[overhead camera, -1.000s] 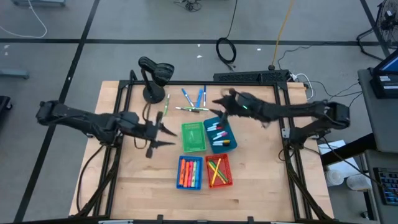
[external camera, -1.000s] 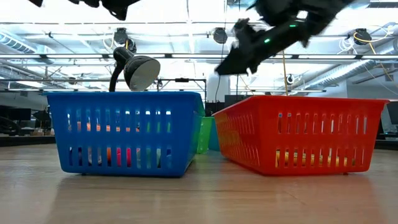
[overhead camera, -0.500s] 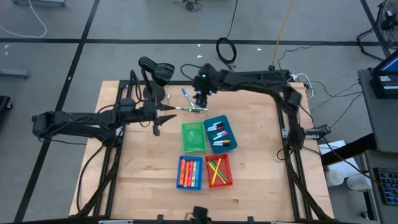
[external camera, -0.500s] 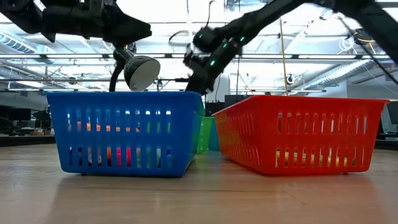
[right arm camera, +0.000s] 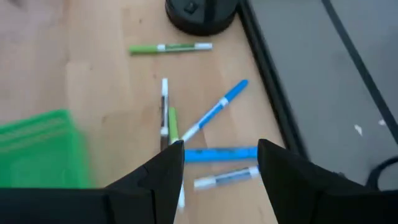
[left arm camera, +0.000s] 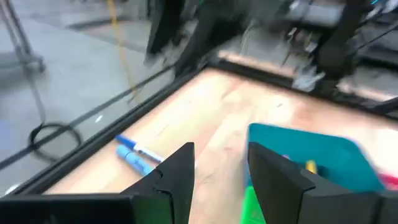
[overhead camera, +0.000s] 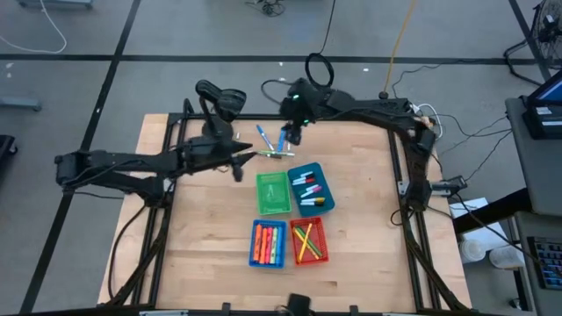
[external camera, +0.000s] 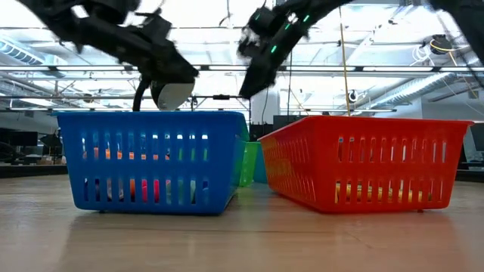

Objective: Pick & Place Markers
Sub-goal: Put the blue highlighter pen into the blue bin

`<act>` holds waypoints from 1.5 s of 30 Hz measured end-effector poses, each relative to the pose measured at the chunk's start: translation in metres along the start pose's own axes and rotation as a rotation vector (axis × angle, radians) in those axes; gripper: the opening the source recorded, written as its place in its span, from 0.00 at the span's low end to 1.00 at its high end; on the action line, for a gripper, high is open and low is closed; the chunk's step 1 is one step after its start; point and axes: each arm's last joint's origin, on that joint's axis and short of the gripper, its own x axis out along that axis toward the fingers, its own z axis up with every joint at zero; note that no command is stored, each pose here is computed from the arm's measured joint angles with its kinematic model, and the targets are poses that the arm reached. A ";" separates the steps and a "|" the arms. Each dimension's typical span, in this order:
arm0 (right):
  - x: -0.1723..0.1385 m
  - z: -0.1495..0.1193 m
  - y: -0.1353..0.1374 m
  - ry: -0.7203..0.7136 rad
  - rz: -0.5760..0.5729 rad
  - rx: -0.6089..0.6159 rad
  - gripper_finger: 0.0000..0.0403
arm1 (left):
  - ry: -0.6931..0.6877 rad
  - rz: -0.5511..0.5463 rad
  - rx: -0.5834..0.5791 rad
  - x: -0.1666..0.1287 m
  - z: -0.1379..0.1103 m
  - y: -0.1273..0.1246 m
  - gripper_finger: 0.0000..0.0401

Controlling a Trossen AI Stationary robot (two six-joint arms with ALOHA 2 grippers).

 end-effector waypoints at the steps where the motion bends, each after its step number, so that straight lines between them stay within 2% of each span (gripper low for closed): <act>1: -0.015 0.001 0.001 -0.020 -0.005 0.004 0.48 | 0.031 0.017 0.004 0.009 0.003 -0.001 0.38; 7: -0.103 -0.019 0.017 -0.163 -0.034 0.039 0.48 | 0.208 0.096 0.017 0.071 0.031 0.007 0.38; 10: -0.140 -0.047 0.028 -0.256 -0.055 0.057 0.48 | 0.327 0.122 -0.031 0.101 0.042 0.021 0.38; 14: -0.166 -0.093 0.045 -0.457 -0.070 0.061 0.48 | 0.535 0.223 -0.074 0.138 0.047 0.043 0.38; 19: -0.167 -0.146 0.063 -0.681 -0.070 0.036 0.48 | 0.753 0.304 -0.175 0.181 0.042 0.065 0.38; 25: -0.158 -0.185 0.073 -0.807 -0.075 0.002 0.48 | 0.838 0.293 -0.242 0.222 0.019 0.072 0.38; 32: -0.165 -0.189 0.075 -0.865 -0.097 -0.035 0.48 | 0.913 0.332 -0.301 0.238 -0.010 0.082 0.38; 39: -0.166 -0.189 0.075 -0.868 -0.099 -0.050 0.48 | 0.921 0.353 -0.325 0.236 -0.010 0.089 0.32; 45: -0.168 -0.187 0.075 -0.902 -0.095 -0.039 0.48 | 0.968 0.284 -0.374 0.234 -0.015 0.098 0.25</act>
